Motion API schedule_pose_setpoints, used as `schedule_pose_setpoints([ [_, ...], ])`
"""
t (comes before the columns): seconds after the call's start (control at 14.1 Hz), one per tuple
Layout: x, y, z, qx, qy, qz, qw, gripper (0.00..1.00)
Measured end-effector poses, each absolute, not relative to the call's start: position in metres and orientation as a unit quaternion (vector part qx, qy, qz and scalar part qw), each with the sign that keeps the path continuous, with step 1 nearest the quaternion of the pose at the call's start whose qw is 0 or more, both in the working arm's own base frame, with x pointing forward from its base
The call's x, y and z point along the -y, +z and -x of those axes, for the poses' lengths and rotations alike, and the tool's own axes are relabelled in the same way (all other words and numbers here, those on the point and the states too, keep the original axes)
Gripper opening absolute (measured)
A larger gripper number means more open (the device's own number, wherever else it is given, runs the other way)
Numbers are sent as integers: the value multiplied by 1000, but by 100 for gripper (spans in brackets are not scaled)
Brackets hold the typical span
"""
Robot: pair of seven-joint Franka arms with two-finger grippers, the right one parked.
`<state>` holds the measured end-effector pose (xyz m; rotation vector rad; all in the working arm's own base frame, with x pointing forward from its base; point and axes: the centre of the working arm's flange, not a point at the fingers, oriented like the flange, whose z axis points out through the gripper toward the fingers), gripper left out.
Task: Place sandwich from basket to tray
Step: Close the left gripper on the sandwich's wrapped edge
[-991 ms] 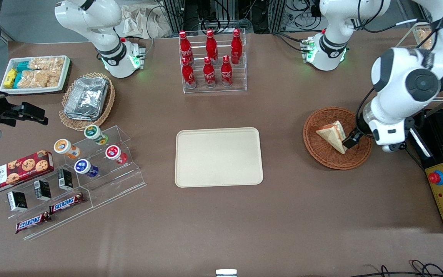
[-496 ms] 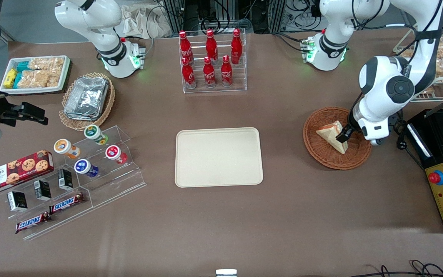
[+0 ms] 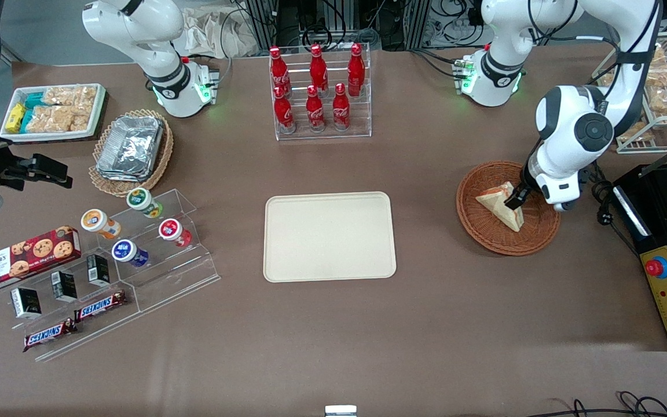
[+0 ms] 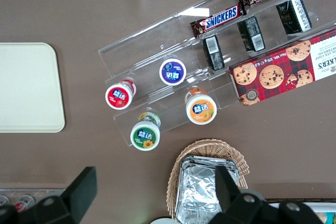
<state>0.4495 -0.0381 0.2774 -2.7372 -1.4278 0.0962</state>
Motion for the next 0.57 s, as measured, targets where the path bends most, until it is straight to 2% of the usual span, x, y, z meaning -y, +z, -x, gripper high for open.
schedule_pose_setpoints([
  [0.57, 38, 266, -446, 463, 15, 886, 14, 100],
])
